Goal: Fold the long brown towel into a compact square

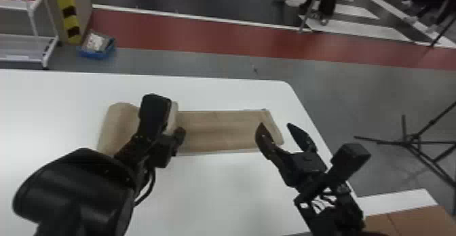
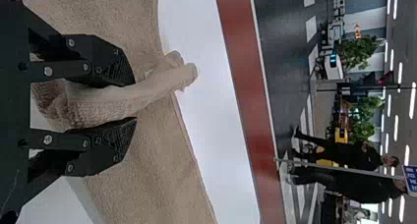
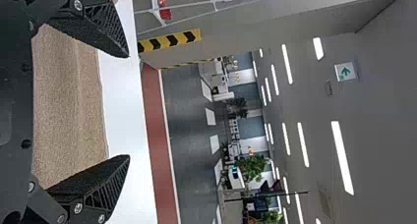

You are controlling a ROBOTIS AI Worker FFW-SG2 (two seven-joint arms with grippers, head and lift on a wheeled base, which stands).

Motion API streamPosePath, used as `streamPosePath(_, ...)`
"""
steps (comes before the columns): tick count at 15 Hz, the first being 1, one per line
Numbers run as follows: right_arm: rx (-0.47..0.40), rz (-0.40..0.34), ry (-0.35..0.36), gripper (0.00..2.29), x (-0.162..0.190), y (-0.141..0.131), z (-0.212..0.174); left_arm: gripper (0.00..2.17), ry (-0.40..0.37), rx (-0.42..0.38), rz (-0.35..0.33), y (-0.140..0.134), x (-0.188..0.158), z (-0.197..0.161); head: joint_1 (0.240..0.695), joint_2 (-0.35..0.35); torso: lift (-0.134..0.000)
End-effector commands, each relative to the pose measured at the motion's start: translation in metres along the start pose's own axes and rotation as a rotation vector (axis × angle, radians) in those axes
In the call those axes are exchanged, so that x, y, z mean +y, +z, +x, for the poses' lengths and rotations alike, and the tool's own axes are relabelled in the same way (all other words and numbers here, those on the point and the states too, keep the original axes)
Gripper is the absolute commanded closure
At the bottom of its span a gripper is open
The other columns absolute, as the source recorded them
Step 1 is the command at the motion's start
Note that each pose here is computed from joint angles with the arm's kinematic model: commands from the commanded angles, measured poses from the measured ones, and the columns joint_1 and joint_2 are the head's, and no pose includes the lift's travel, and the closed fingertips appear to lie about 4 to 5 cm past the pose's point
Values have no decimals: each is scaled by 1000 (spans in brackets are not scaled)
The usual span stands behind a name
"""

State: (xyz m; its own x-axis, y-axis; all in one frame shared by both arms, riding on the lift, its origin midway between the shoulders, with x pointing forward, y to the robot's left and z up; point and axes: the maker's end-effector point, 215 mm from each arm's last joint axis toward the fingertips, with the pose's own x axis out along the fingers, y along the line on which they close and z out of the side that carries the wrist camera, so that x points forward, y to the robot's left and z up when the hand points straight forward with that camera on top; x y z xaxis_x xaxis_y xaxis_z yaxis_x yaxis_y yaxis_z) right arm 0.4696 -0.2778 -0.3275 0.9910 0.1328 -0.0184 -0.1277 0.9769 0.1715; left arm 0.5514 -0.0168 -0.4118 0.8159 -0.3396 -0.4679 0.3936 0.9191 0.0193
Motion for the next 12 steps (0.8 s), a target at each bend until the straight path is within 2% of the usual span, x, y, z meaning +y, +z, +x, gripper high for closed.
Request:
streamPosePath(1,24,7,19,167,11,-7,22,12,-4,-33,-23,11,-2,-9,695,-308,-120)
streamPosePath(4,64,-11,64,167,44,-24,44,33,19,-81,-127,8,26,-51,695,-283,-120)
streamPosePath(6,85,-25,96,171,75,-37,61,36,87,-110,-168,4,65,-74,695,-243,-120)
streamPosePath(7,95,-46,100,174,88,-43,69,36,138,-164,-153,6,93,-86,695,-221,-120)
streamPosePath(8,113,-71,110,178,106,-53,78,36,194,-230,-140,6,124,-101,695,-159,-120)
streamPosePath(9,138,-92,124,191,122,-68,85,36,229,-252,-138,1,146,-114,695,-117,-120)
streamPosePath(12,181,-120,144,225,146,-92,105,36,256,-226,-140,-25,173,-129,695,-5,-120)
